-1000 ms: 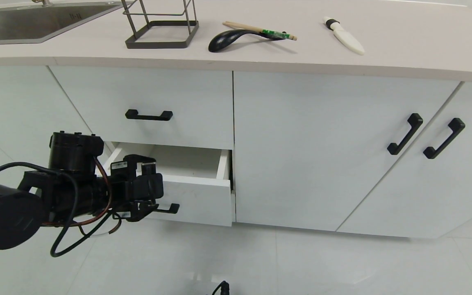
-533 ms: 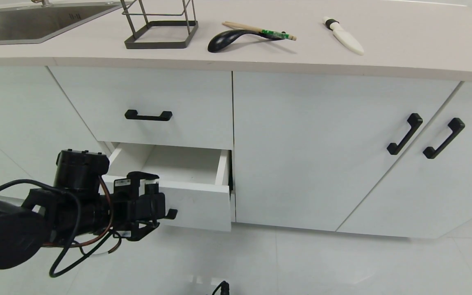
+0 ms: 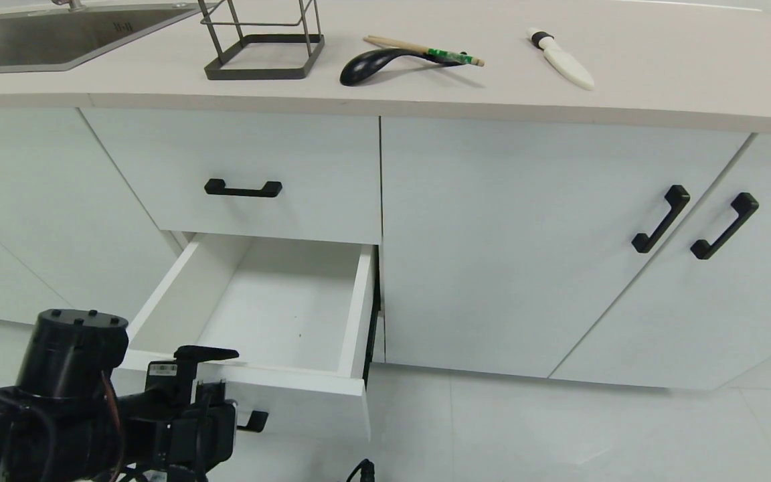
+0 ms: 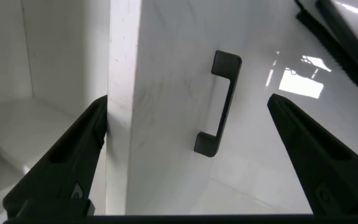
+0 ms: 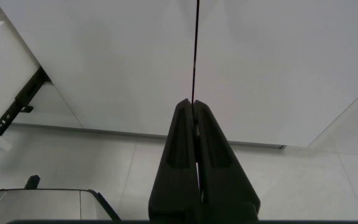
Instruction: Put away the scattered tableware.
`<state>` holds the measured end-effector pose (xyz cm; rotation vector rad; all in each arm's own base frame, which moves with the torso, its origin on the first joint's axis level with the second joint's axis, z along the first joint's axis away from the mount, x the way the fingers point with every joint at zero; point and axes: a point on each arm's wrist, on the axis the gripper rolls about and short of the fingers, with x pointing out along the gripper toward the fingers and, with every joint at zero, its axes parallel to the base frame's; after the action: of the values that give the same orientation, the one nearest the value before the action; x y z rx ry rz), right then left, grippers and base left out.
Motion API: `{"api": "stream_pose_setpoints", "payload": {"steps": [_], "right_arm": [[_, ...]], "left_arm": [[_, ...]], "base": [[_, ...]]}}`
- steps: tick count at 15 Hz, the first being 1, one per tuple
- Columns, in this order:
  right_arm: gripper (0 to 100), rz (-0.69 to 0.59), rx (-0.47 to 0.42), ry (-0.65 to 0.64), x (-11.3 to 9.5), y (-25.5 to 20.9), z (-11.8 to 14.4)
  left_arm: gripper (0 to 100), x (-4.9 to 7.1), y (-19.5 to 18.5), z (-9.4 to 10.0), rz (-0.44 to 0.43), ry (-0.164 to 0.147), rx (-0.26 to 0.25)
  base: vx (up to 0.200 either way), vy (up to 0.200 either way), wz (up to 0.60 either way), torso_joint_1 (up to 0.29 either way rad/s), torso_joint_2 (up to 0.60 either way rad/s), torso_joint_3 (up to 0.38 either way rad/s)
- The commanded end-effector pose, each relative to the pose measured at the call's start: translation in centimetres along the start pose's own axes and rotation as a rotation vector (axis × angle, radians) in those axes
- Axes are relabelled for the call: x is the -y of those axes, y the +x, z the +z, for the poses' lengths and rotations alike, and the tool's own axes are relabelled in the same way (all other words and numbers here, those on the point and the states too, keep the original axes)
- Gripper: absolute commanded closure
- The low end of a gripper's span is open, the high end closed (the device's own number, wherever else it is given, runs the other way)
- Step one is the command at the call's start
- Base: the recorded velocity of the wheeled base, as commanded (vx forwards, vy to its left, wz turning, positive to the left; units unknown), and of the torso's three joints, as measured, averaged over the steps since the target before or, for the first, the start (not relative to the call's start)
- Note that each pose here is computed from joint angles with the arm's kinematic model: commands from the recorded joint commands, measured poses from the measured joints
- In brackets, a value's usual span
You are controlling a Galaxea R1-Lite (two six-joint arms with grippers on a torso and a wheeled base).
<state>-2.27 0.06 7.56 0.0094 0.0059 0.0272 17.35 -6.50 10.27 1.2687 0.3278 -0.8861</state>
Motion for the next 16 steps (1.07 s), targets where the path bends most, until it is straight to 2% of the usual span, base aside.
{"api": "stream_pose_setpoints", "payload": {"steps": [1,8,9,11,14,16], "right_arm": [[100,0.000,-0.002,0.000,0.0,0.0,0.0],[100,0.000,-0.002,0.000,0.0,0.0,0.0],[100,0.000,-0.002,0.000,0.0,0.0,0.0],[100,0.000,-0.002,0.000,0.0,0.0,0.0],[100,0.000,-0.002,0.000,0.0,0.0,0.0],[100,0.000,-0.002,0.000,0.0,0.0,0.0]], "left_arm": [[0,0.0,-0.4,0.3,0.022,0.010,0.016],[0,-0.3,-0.4,0.3,0.048,-0.043,-0.008],[0,-0.3,-0.4,0.3,0.048,-0.043,-0.008],[0,-0.6,-0.3,0.3,0.087,-0.063,-0.037],[0,-1.1,0.0,0.2,0.136,-0.069,-0.065],[0,-1.1,0.1,0.2,0.141,-0.070,-0.065]], "base": [[0.000,0.000,0.00,0.000,0.00,0.000],[0.000,0.000,0.00,0.000,0.00,0.000],[0.000,0.000,0.00,0.000,0.00,0.000],[0.000,0.000,0.00,0.000,0.00,0.000],[0.000,0.000,0.00,0.000,0.00,0.000],[0.000,0.000,0.00,0.000,0.00,0.000]]}}
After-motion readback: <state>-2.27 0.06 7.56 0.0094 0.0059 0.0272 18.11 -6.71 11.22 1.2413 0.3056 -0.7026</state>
